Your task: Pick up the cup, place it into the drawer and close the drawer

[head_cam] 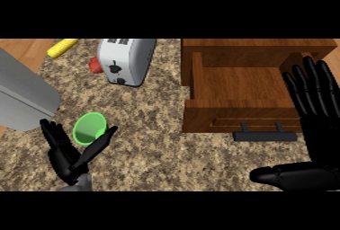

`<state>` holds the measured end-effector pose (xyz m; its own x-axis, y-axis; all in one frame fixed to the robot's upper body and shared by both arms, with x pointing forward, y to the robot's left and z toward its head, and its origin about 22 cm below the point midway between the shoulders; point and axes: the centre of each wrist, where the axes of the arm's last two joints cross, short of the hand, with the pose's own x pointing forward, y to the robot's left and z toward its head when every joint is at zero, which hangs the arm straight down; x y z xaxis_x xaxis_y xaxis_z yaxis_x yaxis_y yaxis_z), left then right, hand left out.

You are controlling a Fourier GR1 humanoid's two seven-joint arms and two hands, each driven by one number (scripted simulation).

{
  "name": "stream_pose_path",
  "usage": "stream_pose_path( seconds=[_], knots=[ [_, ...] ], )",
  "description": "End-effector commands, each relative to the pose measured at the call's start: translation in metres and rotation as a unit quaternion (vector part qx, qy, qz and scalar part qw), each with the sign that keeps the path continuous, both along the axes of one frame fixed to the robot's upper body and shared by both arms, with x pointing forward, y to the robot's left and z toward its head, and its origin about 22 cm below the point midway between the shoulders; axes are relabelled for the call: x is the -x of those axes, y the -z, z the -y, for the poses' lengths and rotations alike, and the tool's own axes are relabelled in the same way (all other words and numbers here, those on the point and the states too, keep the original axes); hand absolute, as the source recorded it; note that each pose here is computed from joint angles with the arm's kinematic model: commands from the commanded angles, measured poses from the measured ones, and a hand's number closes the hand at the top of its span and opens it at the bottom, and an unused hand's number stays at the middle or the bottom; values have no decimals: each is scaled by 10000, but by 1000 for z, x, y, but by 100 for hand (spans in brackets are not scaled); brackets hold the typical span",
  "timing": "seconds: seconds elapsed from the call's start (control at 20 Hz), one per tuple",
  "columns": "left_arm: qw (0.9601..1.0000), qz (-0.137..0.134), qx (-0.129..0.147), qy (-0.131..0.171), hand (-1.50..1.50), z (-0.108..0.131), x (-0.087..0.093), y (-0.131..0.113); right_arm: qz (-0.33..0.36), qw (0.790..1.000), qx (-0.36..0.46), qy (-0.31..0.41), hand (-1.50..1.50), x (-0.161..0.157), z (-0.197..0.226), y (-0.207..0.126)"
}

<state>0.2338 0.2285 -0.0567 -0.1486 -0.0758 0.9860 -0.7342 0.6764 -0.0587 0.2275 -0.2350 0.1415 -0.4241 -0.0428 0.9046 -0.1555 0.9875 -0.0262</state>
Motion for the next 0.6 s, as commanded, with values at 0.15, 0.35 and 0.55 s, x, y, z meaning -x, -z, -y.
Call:
stream_pose_path(
  seconds=[0.15,0.35,0.55],
  knots=[
    [9998,33,82,-164,-150,-15,-5,32,24,10000,80,-23,-150,6,-7,13],
    [9996,-27,76,-252,-150,-9,3,46,42,10000,-19,-82,-150,6,8,2],
    [9996,40,195,-193,-150,-31,5,53,-113,9999,34,-84,-150,2,2,-8]
  ],
)
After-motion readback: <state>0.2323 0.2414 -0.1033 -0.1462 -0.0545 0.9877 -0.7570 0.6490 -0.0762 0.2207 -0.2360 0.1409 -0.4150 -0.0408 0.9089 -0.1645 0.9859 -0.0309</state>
